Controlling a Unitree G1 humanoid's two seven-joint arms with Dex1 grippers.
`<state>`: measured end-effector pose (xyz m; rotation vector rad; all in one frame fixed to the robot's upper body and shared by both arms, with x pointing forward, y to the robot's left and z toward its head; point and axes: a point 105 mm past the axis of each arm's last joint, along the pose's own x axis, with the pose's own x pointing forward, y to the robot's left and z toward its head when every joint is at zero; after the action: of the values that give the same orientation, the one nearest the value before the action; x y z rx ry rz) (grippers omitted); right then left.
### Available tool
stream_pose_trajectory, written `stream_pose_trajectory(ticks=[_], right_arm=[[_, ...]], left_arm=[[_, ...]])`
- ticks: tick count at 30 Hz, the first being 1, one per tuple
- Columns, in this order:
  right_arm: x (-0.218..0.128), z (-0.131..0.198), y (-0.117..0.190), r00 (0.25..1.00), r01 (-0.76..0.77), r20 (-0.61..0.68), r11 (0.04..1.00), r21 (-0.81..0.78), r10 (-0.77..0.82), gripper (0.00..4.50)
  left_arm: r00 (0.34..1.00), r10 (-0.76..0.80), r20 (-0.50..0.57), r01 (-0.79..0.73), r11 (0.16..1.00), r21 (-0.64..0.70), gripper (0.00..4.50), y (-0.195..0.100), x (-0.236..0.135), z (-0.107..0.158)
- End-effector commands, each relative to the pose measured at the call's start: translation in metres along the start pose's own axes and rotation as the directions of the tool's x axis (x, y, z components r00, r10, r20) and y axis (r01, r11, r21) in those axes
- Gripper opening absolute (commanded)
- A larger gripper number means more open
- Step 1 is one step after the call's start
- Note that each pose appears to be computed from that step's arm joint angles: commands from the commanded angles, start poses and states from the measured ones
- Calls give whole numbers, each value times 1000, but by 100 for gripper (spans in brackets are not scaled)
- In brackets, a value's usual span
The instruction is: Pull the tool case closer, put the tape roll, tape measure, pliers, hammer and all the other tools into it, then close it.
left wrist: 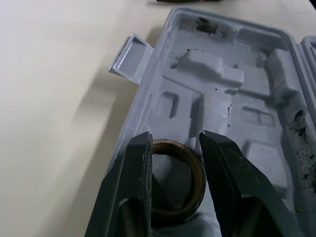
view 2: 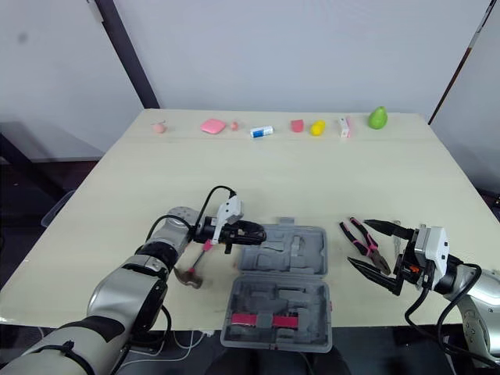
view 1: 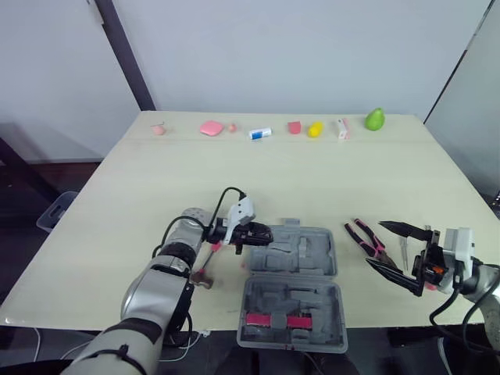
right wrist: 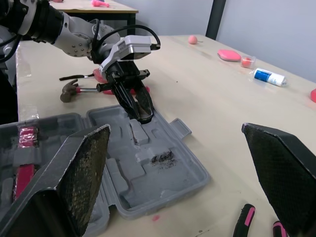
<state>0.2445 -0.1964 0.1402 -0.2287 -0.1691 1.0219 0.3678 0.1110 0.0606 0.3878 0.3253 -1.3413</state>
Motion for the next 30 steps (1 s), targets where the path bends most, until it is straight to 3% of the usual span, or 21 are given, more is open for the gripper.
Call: stream_pose_trajectory(ticks=[1,5,10,14,19,25,30], right_arm=[[-2,9,0,1000,6,20,999,-37,-6,450],[-2,8,0,1000,8,20,999,-35,-7,450],[-1,8,1,1000,5,30,1000,-26,-4,450],[3,8,5,999,-24,36,1000,-11,24,450],[3,7,5,999,-38,36,999,2,38,450],[-9,-4,-8,996,93,6,995,44,-93,450],[-38,-24,-17,970,233,-84,971,55,-228,450]], left_arm=[[999,-26,-43,26,1000,1,165,-5,2,-9],[999,-22,-40,21,1000,-7,165,-7,1,-13],[998,-18,59,17,1000,23,165,-3,-2,5],[986,-41,161,19,991,132,165,-2,-23,27],[959,-4,282,-41,987,153,165,2,-60,43],[931,200,304,-233,970,76,165,4,-113,29],[882,391,262,-393,918,-48,165,-16,-159,-3]])
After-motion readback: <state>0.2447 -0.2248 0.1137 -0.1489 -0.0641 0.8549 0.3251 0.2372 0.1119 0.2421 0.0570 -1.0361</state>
